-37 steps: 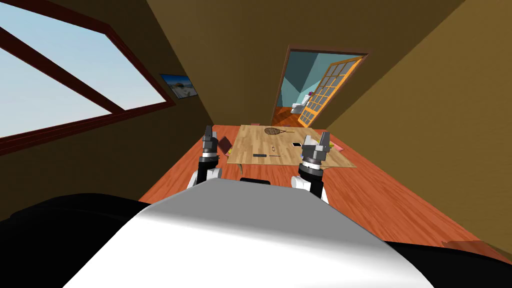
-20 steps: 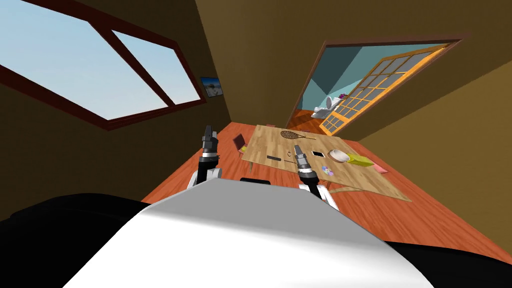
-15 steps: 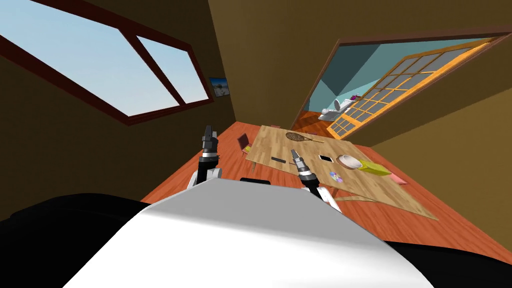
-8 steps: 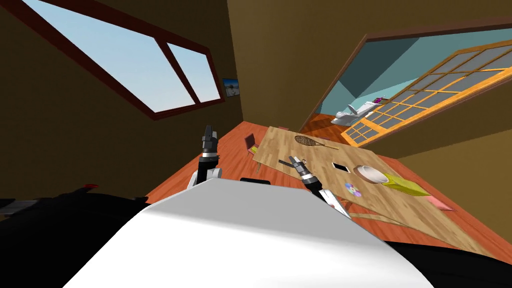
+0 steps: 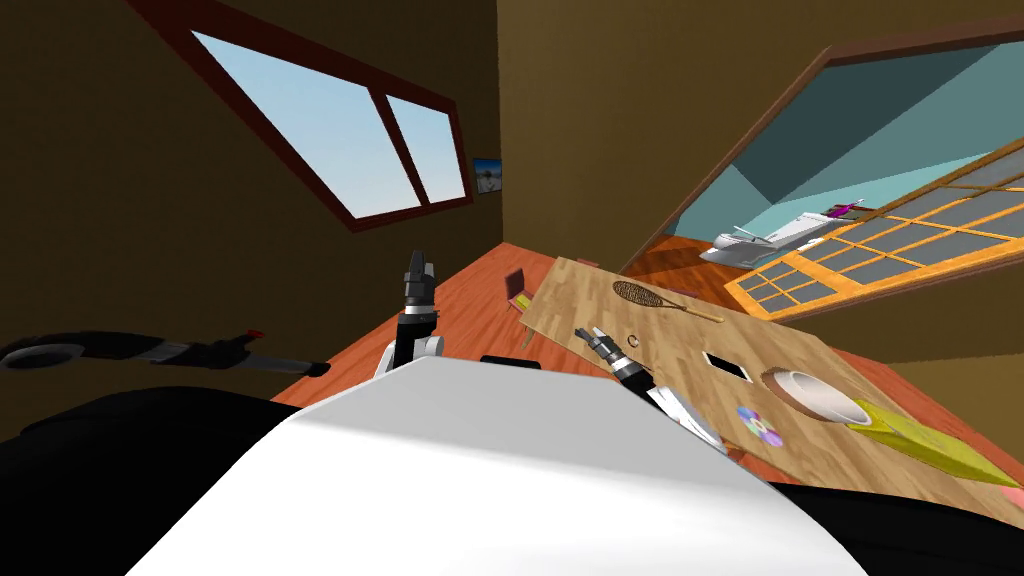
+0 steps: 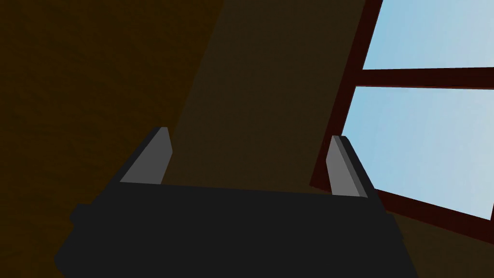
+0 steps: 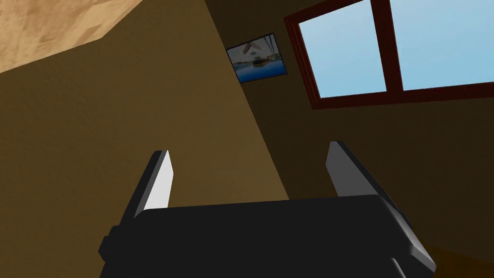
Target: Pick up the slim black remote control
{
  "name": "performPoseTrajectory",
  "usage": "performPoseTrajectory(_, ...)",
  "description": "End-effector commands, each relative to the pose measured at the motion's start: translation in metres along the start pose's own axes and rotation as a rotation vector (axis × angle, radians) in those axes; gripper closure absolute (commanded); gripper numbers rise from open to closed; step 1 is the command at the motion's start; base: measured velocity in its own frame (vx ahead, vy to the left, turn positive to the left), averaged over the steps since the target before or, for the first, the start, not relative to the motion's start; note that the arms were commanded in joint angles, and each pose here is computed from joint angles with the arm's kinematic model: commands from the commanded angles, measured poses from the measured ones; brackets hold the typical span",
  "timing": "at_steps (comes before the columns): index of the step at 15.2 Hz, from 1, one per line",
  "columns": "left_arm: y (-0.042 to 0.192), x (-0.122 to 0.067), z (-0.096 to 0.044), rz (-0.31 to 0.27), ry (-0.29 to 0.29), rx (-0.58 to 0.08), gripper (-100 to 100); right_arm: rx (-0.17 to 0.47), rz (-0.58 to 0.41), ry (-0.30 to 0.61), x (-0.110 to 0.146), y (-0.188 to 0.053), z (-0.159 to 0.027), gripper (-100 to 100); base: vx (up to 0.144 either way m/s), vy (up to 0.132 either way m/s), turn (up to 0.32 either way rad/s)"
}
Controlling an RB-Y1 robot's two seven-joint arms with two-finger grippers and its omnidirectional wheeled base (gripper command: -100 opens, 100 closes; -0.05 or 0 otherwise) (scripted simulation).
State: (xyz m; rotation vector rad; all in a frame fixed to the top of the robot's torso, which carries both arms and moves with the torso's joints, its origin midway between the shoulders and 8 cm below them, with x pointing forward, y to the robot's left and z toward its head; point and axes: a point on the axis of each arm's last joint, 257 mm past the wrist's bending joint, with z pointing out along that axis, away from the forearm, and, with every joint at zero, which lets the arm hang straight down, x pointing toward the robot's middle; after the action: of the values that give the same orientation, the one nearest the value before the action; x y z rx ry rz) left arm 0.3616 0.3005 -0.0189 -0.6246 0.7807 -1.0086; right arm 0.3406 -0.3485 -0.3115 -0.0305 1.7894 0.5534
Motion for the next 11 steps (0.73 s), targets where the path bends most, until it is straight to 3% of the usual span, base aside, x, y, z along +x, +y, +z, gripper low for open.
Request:
performPoseTrajectory(1, 0.0, 0.0, 0.0, 0.0, 0.0, 0.0, 0, 0.027, -0.05, 0.072, 0.018, -0.02, -0.014, -100, 0.03, 0.099, 0.277)
performPoseTrajectory(2, 0.0, 0.0, 0.0, 0.0, 0.0, 0.0, 0, 0.032, -0.047, 0.076, 0.02, -0.022, -0.015, -100, 0.02, 0.062, 0.066)
performPoseTrajectory(5, 0.0, 0.0, 0.0, 0.0, 0.0, 0.0, 0, 0.061, -0.151, 0.203, 0.046, -0.053, -0.041, -100, 0.024, 0.084, 0.265)
performPoseTrajectory(7, 0.0, 0.0, 0.0, 0.0, 0.0, 0.0, 0, 0.079, -0.15, 0.23, 0.057, -0.061, -0.048, -100, 0.037, 0.068, 0.179)
performPoseTrajectory(10, 0.0, 0.0, 0.0, 0.0, 0.0, 0.0, 0, 0.118, -0.23, 0.366, 0.083, -0.097, -0.085, -100, 0.036, 0.074, 0.283)
performPoseTrajectory(11, 0.0, 0.0, 0.0, 0.0, 0.0, 0.0, 0, 0.121, -0.241, 0.386, 0.088, -0.099, -0.089, -100, 0.051, 0.08, 0.287)
